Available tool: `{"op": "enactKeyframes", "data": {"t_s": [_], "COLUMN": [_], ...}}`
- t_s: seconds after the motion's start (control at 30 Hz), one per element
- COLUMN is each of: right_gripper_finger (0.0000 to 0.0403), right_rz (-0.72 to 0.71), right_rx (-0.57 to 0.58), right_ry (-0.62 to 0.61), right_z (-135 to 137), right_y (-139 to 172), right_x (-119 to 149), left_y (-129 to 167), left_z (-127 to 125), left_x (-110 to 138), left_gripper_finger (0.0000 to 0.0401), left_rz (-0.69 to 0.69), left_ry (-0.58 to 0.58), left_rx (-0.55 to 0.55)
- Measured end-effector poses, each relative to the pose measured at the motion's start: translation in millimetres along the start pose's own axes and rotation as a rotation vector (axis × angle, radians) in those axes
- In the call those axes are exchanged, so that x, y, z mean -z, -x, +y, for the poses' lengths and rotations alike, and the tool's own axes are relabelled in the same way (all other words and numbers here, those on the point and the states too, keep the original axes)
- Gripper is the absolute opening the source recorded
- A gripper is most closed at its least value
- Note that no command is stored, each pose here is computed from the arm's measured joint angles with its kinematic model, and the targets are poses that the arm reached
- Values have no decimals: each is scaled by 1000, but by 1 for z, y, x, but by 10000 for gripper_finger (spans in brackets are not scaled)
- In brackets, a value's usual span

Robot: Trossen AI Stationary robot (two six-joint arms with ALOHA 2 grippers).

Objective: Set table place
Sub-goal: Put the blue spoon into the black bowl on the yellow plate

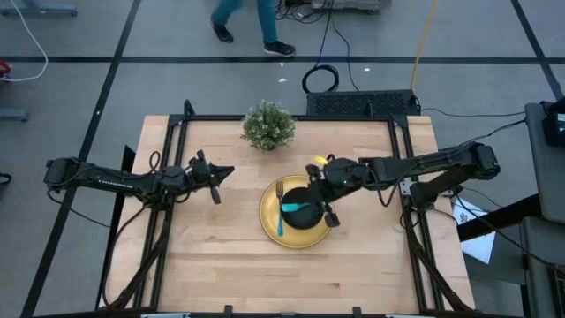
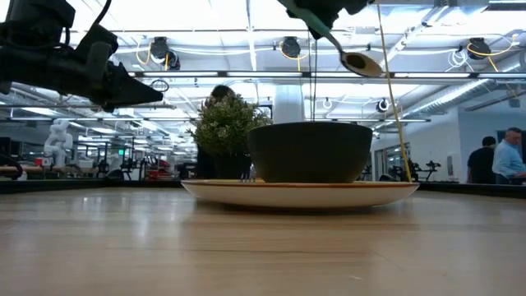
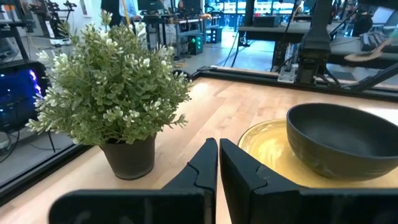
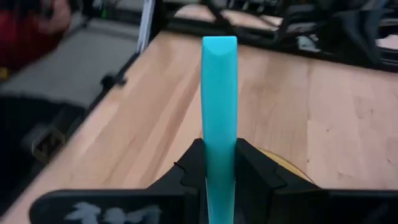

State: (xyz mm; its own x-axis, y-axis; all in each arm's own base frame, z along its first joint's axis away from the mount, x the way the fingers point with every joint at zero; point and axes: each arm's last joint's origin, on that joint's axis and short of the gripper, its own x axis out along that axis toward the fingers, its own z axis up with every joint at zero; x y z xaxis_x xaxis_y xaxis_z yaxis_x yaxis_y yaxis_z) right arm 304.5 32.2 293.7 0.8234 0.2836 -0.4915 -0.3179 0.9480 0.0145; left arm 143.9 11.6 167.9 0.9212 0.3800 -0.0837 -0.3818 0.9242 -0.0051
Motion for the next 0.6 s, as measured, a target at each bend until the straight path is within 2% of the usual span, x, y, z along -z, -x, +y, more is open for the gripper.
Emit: {"op": "enactKeyframes", "data": {"t_s": [0.2, 0.3, 0.6], "right_gripper_finger": [49, 49, 49], "right_rz": [-62, -47, -13], "right_rx": [28, 29, 58], "right_ry": [-138, -181, -232], "right_z": [-15, -19, -35], "right_y": [-23, -41, -67], "right_x": [2, 10, 27], "left_y": [0, 0, 0], "left_z": [0, 0, 0], "left_x": [2, 2, 4], "left_gripper_finger": [24, 24, 24], "left_rz": [17, 21, 37], "left_ry": [-7, -9, -18], "left_rx": [0, 0, 9]}}
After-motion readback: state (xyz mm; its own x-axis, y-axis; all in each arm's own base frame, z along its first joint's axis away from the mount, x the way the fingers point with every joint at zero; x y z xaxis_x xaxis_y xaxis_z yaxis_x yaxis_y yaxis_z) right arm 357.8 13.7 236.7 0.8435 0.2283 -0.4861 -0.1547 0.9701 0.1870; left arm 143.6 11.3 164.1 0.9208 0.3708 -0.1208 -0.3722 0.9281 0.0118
